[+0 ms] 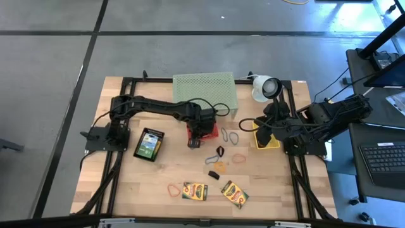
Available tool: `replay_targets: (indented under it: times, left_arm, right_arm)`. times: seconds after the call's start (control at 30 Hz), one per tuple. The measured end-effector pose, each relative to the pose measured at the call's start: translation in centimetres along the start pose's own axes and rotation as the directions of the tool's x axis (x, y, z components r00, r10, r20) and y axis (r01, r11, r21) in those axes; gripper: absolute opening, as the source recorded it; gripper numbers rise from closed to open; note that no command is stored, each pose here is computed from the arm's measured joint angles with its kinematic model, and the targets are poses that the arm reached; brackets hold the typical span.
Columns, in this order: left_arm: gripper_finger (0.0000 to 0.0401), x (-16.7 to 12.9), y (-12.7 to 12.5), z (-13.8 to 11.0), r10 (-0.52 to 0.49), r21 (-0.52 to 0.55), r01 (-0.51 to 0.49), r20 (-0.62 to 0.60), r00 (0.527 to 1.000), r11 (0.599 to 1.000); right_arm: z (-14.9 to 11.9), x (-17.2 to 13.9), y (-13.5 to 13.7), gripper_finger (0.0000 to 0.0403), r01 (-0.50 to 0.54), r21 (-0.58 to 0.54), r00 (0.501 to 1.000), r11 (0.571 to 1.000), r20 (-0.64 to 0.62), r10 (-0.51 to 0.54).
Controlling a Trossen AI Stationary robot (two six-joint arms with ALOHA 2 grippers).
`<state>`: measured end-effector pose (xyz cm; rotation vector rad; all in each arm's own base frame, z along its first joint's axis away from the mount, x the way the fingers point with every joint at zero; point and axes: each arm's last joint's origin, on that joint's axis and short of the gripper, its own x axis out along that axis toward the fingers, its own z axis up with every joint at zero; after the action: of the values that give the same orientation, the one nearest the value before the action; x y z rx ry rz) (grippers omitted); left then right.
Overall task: Pick & Place Office Desk Supplies
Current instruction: Put the orange rubber band into the red bin
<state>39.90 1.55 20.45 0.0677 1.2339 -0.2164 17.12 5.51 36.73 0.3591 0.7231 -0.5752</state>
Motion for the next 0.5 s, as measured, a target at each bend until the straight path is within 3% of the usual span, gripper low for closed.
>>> replay_targets:
  times: [0.5]
  left_arm:
    - [0.0004,-0.16,0.23,-0.47,-0.063,-0.192,0.057,-0.025,0.998,0.980]
  right_arm:
    - [0.00,0.00,0.00,0.0081,0.000,0.000,1.000,1.000,0.000,0.000]
